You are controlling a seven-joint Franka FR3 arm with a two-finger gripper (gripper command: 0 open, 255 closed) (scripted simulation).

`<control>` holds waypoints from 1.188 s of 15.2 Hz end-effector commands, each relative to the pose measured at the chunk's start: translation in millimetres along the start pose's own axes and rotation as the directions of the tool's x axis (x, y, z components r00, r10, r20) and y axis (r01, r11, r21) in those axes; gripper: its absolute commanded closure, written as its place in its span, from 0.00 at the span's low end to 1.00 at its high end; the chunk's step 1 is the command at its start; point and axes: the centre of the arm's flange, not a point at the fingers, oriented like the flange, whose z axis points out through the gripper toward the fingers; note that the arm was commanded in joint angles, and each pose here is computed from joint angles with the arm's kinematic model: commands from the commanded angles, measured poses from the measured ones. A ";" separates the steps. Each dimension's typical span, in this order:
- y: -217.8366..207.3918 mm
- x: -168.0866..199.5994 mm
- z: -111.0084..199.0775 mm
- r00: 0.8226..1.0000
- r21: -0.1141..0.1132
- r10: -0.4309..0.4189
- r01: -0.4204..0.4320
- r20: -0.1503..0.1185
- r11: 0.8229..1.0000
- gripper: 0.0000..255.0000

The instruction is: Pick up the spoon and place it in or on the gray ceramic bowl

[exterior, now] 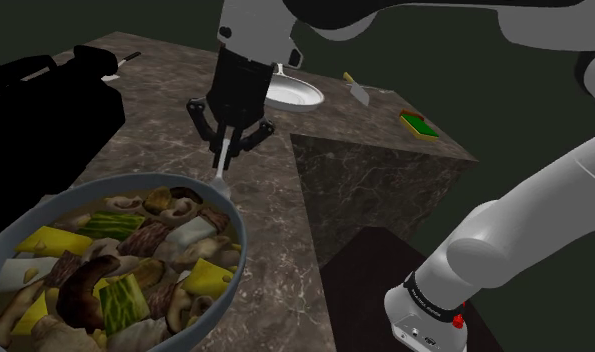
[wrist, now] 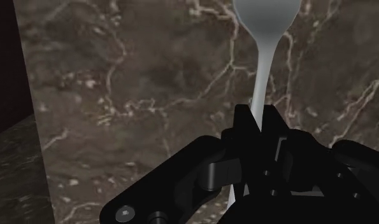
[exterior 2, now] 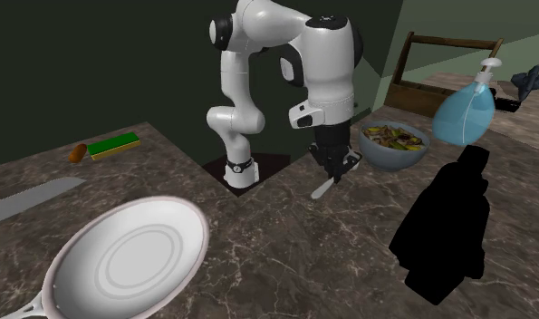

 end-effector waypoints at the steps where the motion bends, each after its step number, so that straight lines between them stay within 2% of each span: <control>1: -1.5 -0.7 -10.0 1.000 0.000 0.000 0.000 0.000 1.000 1.00; 18: -15.0 -13.4 -97.9 1.000 0.000 0.000 0.000 0.000 1.000 1.00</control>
